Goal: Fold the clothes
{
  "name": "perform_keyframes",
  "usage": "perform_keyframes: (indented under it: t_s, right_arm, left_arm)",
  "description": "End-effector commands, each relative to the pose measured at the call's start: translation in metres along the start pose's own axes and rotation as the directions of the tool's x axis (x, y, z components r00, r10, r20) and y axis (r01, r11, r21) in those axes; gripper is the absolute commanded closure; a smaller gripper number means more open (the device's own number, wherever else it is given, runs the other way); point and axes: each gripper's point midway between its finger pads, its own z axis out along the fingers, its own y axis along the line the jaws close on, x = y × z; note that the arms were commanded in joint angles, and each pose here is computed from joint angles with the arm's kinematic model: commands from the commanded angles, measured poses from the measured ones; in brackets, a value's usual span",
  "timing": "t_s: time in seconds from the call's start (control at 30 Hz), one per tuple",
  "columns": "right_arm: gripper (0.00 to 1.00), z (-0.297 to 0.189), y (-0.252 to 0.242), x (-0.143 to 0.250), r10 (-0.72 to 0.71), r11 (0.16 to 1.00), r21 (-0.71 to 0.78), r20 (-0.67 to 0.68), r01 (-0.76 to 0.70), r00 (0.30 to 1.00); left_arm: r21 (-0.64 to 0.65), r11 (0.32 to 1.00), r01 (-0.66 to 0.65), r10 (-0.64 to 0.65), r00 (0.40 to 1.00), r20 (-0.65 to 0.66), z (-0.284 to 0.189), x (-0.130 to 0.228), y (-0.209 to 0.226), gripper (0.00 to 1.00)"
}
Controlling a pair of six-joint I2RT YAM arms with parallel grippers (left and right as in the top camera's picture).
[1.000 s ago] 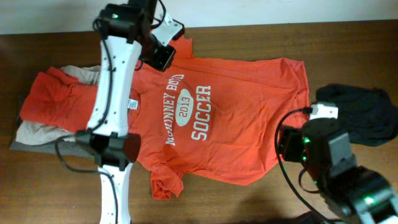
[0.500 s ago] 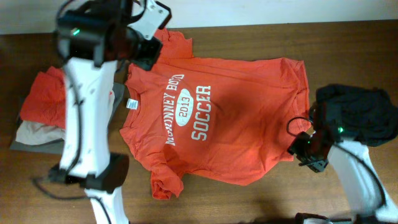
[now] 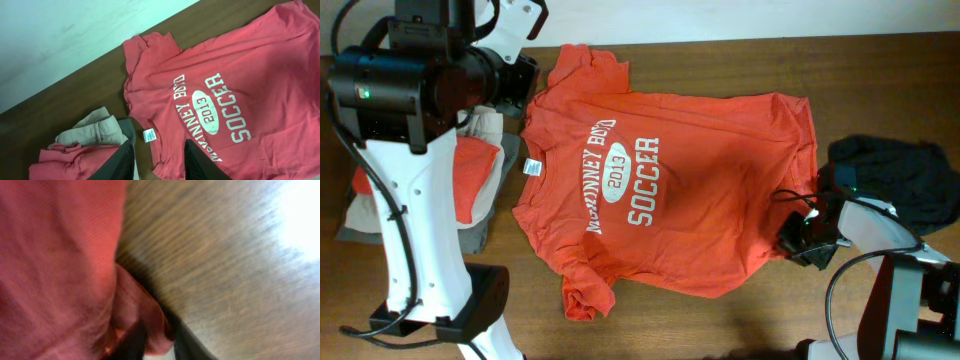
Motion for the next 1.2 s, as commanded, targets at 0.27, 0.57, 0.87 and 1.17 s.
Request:
perform_keyframes:
  t_s: [0.27, 0.57, 0.87, 1.17]
  right_arm:
    - [0.96, -0.073, -0.052, -0.004, 0.019, 0.953, 0.293, 0.172, -0.07, 0.985]
    - [0.96, -0.162, -0.082, 0.001, 0.008, 0.906, 0.382, 0.419, -0.184, 0.908]
    - [0.44, -0.151, -0.086, 0.009, 0.044, 0.893, 0.405, 0.359, -0.198, 0.932]
    - [0.27, -0.141, -0.051, -0.004, -0.005, 0.963, 0.255, 0.349, -0.09, 0.937]
  left_arm:
    - [-0.042, 0.998, 0.045, -0.045, 0.999, 0.012, -0.001, 0.001, 0.021, 0.65]
    - [-0.042, 0.997, 0.058, -0.057, 0.998, 0.014, -0.001, 0.001, 0.021, 0.63]
    - [-0.074, 0.995, 0.072, -0.064, 0.992, 0.105, -0.05, -0.001, 0.016, 0.56]
    - [-0.079, 0.992, 0.099, -0.089, 0.988, 0.13, -0.066, 0.001, 0.014, 0.5]
